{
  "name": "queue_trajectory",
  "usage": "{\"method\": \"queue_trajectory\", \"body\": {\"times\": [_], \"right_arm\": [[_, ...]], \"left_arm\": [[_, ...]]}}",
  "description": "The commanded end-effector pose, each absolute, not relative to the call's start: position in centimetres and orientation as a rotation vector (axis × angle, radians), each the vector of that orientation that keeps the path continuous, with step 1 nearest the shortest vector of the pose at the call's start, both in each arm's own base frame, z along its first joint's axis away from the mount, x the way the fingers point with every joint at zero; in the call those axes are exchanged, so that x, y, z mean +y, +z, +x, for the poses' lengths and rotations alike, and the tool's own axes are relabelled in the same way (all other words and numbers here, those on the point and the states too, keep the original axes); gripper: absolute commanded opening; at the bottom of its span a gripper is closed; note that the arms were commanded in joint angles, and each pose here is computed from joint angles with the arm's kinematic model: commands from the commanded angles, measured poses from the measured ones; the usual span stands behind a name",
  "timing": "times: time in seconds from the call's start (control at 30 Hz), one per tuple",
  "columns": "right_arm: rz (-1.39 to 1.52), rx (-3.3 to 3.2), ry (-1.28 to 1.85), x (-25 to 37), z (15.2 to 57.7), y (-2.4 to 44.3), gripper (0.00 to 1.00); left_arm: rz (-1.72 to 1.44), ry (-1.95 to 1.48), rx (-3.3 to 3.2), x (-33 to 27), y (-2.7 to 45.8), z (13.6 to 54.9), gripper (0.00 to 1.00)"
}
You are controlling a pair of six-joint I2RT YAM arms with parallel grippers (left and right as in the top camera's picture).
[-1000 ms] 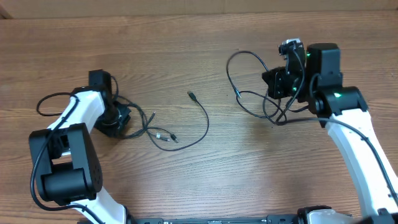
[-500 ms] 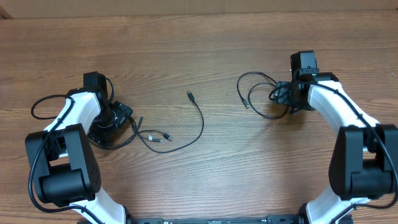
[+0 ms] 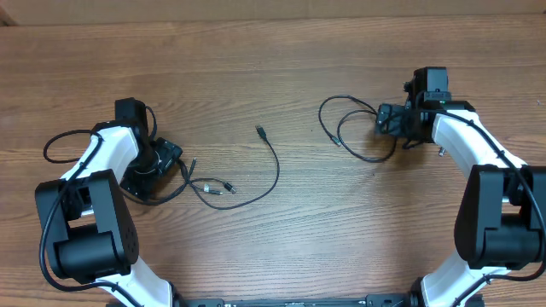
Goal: Untangle cables
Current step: 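Carry the separated cable off the table to the right, then drop the black cable at the far right edge with the right gripper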
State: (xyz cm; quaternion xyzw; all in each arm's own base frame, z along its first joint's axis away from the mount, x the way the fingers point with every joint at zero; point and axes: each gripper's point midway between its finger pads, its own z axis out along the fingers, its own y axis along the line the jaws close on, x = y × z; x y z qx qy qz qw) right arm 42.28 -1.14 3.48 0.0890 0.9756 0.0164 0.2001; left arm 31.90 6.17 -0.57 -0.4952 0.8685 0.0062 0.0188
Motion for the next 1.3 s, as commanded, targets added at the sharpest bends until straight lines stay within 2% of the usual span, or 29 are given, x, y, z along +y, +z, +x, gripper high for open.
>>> {"method": "queue_trajectory", "body": {"times": [0.0, 0.07, 0.23, 0.27, 0.33, 0.37, 0.57, 0.77, 0.83, 0.97, 1.07, 1.27], "right_arm": [[0.210, 2.764, -0.040, -2.1, 42.1, 1.5, 1.00], [0.179, 2.794, -0.045, -2.1, 41.8, 0.5, 0.96], [0.124, 2.909, 0.022, -1.0, 39.9, -2.2, 0.70], [0.119, 2.927, 0.050, -0.6, 39.6, -2.5, 0.58], [0.112, 2.953, 0.119, 0.4, 39.0, -2.8, 0.12], [0.115, 2.958, 0.158, 0.8, 38.9, -2.8, 0.04], [0.127, 2.926, 0.283, 1.6, 40.0, -0.2, 0.04], [0.198, 2.728, 0.246, -1.9, 44.2, 9.3, 0.04], [0.256, 2.617, 0.200, -4.9, 45.6, 13.6, 0.04], [0.425, 2.447, 0.025, -13.1, 46.1, 19.2, 0.04], [0.565, 2.332, -0.102, -20.1, 45.4, 21.0, 0.04], [0.788, 2.195, -0.227, -31.1, 42.1, 20.5, 0.04]], "left_arm": [[-1.556, 0.114, 2.772, 6.2, -4.5, 29.7, 0.99], [-1.549, 0.105, 2.757, 6.3, -4.5, 30.1, 0.99], [-1.537, 0.089, 2.733, 6.4, -4.6, 30.8, 1.00], [-1.535, 0.087, 2.730, 6.5, -4.6, 30.9, 0.99], [-1.535, 0.087, 2.730, 6.5, -4.6, 30.9, 1.00], [-1.535, 0.087, 2.730, 6.5, -4.6, 30.9, 0.99], [-1.533, 0.085, 2.727, 6.5, -4.6, 31.0, 0.99], [-1.533, 0.085, 2.727, 6.5, -4.6, 31.0, 1.00], [-1.534, 0.084, 2.727, 6.5, -4.6, 31.0, 0.99], [-1.533, 0.084, 2.727, 6.5, -4.6, 31.0, 1.00], [-1.533, 0.085, 2.727, 6.5, -4.6, 31.0, 1.00], [-1.534, 0.084, 2.727, 6.5, -4.6, 31.0, 1.00]]}}
